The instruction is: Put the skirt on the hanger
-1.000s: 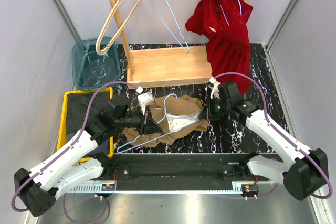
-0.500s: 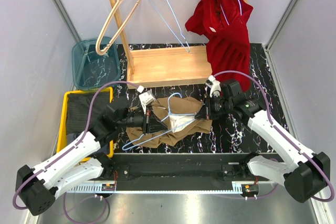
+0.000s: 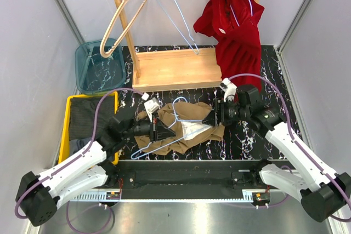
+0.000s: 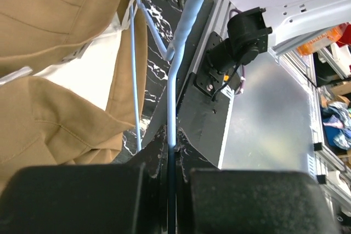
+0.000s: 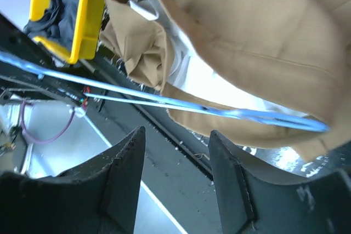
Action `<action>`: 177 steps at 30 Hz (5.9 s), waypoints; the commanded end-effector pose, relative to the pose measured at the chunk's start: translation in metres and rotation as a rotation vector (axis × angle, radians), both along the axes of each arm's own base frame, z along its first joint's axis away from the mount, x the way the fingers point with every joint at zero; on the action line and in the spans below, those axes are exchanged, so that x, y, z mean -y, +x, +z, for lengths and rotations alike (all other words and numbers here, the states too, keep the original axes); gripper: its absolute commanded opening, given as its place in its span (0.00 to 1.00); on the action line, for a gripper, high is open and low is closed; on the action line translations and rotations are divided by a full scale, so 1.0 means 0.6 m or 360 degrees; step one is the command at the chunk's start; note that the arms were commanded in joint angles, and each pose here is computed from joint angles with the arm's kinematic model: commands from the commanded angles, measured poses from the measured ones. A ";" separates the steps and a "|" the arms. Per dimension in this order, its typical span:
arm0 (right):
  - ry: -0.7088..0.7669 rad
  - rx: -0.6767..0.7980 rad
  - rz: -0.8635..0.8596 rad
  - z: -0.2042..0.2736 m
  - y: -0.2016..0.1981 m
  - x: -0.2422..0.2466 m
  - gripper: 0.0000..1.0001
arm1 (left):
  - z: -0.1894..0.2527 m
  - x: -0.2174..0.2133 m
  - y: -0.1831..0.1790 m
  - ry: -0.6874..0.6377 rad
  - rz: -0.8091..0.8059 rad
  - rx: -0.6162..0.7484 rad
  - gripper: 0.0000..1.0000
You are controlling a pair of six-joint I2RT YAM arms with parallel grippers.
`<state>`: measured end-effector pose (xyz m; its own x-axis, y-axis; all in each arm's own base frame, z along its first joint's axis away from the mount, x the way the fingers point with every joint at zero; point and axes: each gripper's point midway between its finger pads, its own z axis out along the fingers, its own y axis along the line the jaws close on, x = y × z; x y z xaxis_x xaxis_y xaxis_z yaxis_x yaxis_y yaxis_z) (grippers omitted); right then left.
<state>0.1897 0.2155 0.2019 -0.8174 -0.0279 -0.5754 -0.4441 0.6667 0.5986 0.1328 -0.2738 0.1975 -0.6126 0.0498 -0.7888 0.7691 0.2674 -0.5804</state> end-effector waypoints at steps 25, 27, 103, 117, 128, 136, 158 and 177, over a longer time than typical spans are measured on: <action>-0.0063 0.0288 -0.0586 -0.009 0.104 0.050 0.00 | 0.064 -0.008 0.016 -0.0387 0.0155 0.0367 0.00; -0.0012 0.0329 -0.0578 -0.004 0.110 0.043 0.00 | 0.061 -0.005 0.017 -0.0380 0.0144 0.0353 0.00; 0.0505 0.0961 0.0404 0.080 0.018 -0.080 0.18 | 0.045 0.109 0.070 0.0014 -0.0925 0.0271 0.00; 0.0393 0.0925 0.0235 0.060 0.048 -0.069 0.00 | 0.028 0.098 0.163 0.0337 -0.0396 0.0322 0.60; 0.0342 0.0975 -0.0132 0.076 0.088 -0.030 0.00 | 0.092 -0.005 0.217 0.0343 0.0572 0.0370 0.73; 0.0293 0.0962 -0.0245 0.086 0.102 -0.016 0.00 | -0.066 -0.061 0.136 0.0569 0.0768 0.0027 0.73; 0.0296 0.0974 -0.0228 0.094 0.100 -0.017 0.00 | -0.199 -0.157 0.241 0.1302 0.1405 0.0125 0.00; 0.0325 0.0968 -0.0289 0.092 0.096 -0.008 0.00 | -0.151 -0.149 0.422 0.1098 0.1671 0.0395 0.00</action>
<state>0.2459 0.2202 0.2354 -0.3728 0.1886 -0.9086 -0.6247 0.6731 0.3960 0.3666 -0.1914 0.0796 -0.5101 0.1544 -0.8462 0.1404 0.9855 0.0952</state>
